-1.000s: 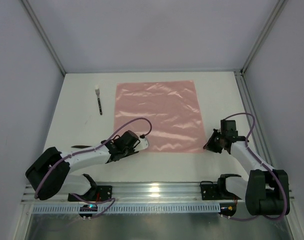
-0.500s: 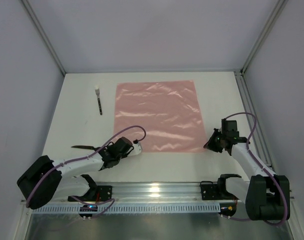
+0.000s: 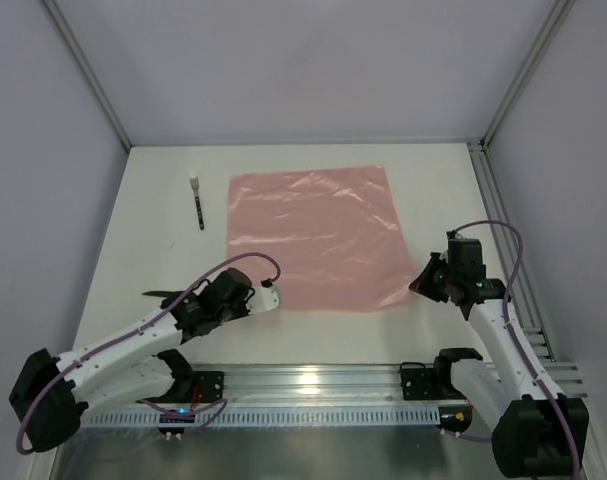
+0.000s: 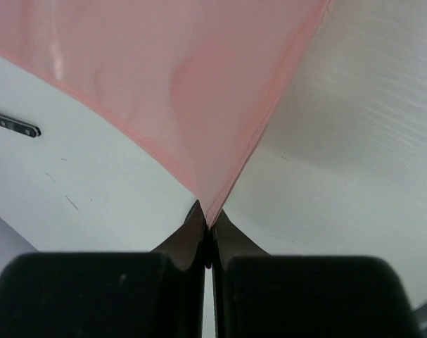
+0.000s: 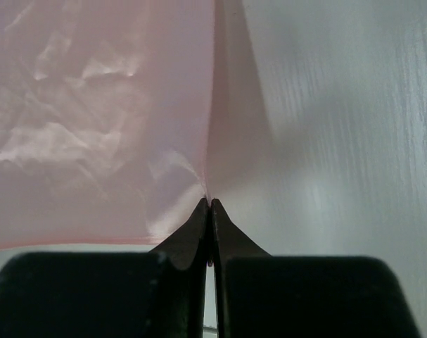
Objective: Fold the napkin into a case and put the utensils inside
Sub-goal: Pick up the flattened napkin from the center of the board, then fold and flatten the napkin at the center of the board.
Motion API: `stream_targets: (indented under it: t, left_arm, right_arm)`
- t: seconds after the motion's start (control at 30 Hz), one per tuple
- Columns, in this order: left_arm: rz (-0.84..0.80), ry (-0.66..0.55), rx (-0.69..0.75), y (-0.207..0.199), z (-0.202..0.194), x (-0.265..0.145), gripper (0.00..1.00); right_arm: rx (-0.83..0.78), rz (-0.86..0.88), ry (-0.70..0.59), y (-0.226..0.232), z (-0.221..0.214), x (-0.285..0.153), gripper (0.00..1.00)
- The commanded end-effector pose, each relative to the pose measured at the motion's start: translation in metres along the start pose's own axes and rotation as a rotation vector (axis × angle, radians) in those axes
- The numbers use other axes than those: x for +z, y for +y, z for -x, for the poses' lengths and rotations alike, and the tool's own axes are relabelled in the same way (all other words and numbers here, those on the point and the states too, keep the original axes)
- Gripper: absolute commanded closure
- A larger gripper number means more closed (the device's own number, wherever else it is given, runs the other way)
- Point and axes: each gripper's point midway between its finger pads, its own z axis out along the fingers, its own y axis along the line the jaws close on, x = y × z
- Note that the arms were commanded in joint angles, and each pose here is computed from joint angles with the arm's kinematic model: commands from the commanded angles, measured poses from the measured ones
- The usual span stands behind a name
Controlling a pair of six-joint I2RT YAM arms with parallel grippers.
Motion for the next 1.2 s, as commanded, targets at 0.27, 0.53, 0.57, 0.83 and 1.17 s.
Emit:
stream_targets:
  t: [0.27,0.53,0.57,0.83,1.17]
  left_arm:
    - [-0.198,-0.099,-0.064,0.003,0.011,-0.105,1.00]
    - [-0.031,-0.264,-0.200,0.048,0.040,-0.142,1.00]
    - [0.017,-0.249,-0.216,0.058,0.039,-0.141,1.00]
    - [0.189,-0.123,-0.329,0.116,0.048,-0.078,1.00]
    - [0.157,0.071,-0.434,0.180,0.033,0.036,1.00]
  right_arm:
    - [-0.061,0.056,-0.110,0.038,0.020,-0.110,0.96]
    - [-0.088,0.051,-0.123,0.039,0.014,-0.147,0.96]
    - [-0.088,0.051,-0.125,0.040,0.017,-0.143,0.96]
    - [-0.114,-0.034,-0.107,0.048,0.087,-0.056,0.96]
    - [-0.025,-0.047,0.004,0.044,0.141,0.048,0.96]
